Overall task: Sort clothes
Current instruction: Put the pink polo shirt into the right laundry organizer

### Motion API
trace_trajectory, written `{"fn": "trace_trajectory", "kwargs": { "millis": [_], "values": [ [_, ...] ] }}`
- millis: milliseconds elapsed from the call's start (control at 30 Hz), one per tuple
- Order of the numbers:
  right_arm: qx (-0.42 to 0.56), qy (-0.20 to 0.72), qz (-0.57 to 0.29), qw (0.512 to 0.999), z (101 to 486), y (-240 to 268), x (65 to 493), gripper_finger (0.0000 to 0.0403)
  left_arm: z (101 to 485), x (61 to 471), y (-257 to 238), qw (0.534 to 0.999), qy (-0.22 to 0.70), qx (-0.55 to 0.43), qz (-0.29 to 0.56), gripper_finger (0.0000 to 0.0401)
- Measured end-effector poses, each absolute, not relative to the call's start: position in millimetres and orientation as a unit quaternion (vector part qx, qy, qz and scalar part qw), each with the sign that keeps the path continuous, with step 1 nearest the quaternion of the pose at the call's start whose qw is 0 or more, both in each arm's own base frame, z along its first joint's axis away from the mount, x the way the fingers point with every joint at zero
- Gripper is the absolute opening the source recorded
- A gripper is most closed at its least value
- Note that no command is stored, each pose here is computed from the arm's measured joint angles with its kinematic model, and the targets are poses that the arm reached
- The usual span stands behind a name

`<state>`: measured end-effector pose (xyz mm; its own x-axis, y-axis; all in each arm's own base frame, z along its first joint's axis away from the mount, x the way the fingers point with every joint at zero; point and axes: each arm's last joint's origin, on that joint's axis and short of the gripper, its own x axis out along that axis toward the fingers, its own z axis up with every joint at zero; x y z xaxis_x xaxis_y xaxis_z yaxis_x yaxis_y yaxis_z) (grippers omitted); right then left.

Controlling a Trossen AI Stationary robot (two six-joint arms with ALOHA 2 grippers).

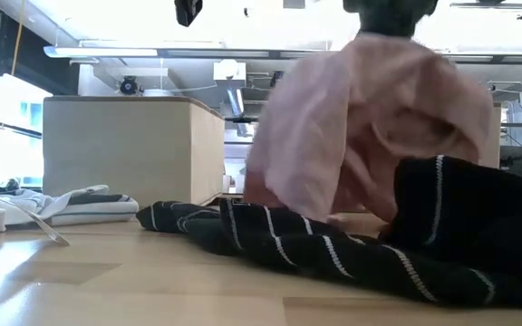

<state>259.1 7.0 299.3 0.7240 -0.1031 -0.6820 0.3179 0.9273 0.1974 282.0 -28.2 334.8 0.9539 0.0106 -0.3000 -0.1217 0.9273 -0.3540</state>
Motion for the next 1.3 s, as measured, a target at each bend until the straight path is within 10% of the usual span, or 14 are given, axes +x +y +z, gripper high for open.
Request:
{"fn": "trace_trajectory", "kwargs": {
  "millis": [767,1300],
  "values": [
    [0.052,-0.076,-0.144,0.985,471.7,-0.6,196.2,0.0003,335.9,282.3,-27.4,0.971,0.140,-0.186,0.046,0.0135],
    [-0.062,-0.039,-0.366,0.928,575.5,-40.5,161.8,0.0003,338.9,283.3,-23.7,0.973,0.123,-0.189,0.050,0.0135]
  ]
}}
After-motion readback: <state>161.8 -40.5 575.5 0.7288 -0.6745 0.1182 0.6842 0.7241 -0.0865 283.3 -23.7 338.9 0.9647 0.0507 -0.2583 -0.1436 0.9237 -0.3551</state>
